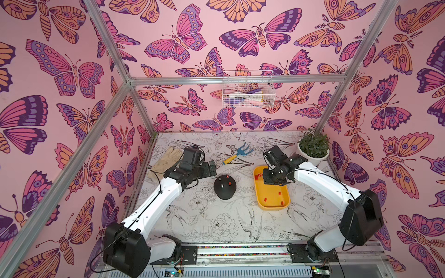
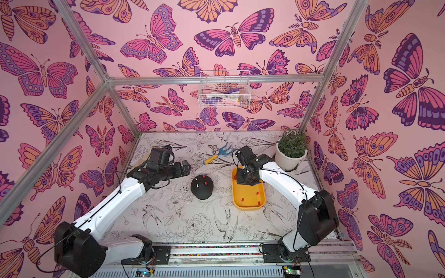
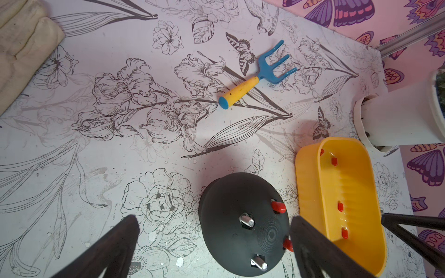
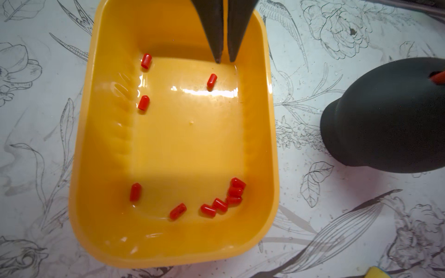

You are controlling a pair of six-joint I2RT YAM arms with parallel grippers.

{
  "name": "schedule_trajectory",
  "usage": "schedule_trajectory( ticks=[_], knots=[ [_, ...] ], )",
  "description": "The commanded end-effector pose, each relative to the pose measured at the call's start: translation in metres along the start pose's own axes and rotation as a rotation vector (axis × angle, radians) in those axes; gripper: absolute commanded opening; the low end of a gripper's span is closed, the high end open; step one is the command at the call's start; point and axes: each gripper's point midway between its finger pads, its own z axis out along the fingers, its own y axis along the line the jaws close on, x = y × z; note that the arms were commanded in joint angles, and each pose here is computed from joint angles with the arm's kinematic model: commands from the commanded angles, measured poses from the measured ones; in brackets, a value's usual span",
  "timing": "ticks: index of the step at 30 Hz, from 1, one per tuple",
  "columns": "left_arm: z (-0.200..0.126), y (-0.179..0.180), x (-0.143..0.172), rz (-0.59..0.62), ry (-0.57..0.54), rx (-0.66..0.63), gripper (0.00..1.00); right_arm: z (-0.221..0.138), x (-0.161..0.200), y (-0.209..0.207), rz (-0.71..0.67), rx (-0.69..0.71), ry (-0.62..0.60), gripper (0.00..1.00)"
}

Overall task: Cover the protruding screws with screw protection sleeves
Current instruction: Pick up the screw protection sleeve from the storage box.

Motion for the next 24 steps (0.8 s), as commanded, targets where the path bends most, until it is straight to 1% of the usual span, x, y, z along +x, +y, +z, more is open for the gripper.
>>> schedule_trajectory(
  ticks=[1, 6, 7, 12, 18, 24],
  knots=[
    [0.005, 0.008, -0.003, 0.009, 0.009, -0.038, 1.0, 0.006, 0.003, -0.022, 0.062, 0.095, -0.001, 0.1],
    [0.006, 0.011, -0.007, 0.008, 0.0, -0.051, 1.0, 0.019, 0.003, -0.034, 0.098, 0.152, -0.003, 0.1],
    [0.006, 0.011, -0.008, 0.008, -0.003, -0.052, 1.0, 0.03, 0.005, -0.039, 0.102, 0.181, 0.019, 0.1],
    [0.009, 0.013, -0.011, 0.012, -0.008, -0.055, 1.0, 0.044, 0.007, -0.052, 0.135, 0.236, 0.036, 0.1],
    [0.017, 0.015, -0.012, 0.008, 0.002, -0.059, 1.0, 0.06, 0.014, -0.068, 0.184, 0.279, 0.061, 0.1],
    [0.023, 0.014, -0.012, 0.006, 0.018, -0.053, 1.0, 0.067, 0.019, -0.077, 0.215, 0.304, 0.078, 0.11]
  ],
)
